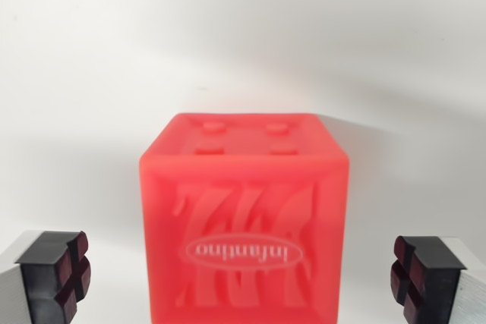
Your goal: Destack cube
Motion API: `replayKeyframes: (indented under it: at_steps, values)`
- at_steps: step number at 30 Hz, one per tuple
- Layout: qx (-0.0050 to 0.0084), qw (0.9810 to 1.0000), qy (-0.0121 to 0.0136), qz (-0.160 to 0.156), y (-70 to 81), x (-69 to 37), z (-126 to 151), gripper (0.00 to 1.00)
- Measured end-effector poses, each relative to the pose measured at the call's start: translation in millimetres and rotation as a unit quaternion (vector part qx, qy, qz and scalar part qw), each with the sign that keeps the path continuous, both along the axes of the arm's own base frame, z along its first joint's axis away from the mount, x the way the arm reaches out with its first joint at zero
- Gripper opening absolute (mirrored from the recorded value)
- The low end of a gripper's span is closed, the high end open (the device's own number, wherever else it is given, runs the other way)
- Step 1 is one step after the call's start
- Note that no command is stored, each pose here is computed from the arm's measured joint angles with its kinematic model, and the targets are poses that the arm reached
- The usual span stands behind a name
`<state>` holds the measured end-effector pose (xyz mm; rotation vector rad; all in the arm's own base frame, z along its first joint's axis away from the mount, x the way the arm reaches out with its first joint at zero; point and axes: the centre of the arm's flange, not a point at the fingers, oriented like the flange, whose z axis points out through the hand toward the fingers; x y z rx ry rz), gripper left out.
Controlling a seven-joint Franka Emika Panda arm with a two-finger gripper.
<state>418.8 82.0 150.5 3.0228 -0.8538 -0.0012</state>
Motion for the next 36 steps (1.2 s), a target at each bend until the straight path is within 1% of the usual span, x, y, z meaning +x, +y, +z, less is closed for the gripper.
replayKeyframes:
  at_steps: [6,9,10,15,21,23,28,32,36]
  values:
    - [0.0000,1.0000,-0.0014,0.000,0.1,0.6,19.3,1.00]
    - [-0.0002,1.0000,-0.0010,0.000,0.0,0.2,30.2,1.00]
    - [-0.0001,1.0000,-0.0015,0.000,-0.1,0.3,34.3,1.00]
    - [-0.0003,1.0000,-0.0016,0.000,-0.2,0.2,52.7,1.00]
    - [-0.0003,1.0000,-0.0024,0.000,-0.4,0.4,77.2,1.00]
    - [-0.0005,1.0000,-0.0019,0.000,-0.5,0.1,86.5,1.00]
    - [-0.0006,1.0000,-0.0024,0.000,-0.7,-0.7,109.9,1.00]
    - [-0.0007,1.0000,-0.0021,0.000,-0.7,-0.9,126.4,1.00]
    - [-0.0008,1.0000,-0.0027,0.000,-0.7,-0.8,145.5,1.00]
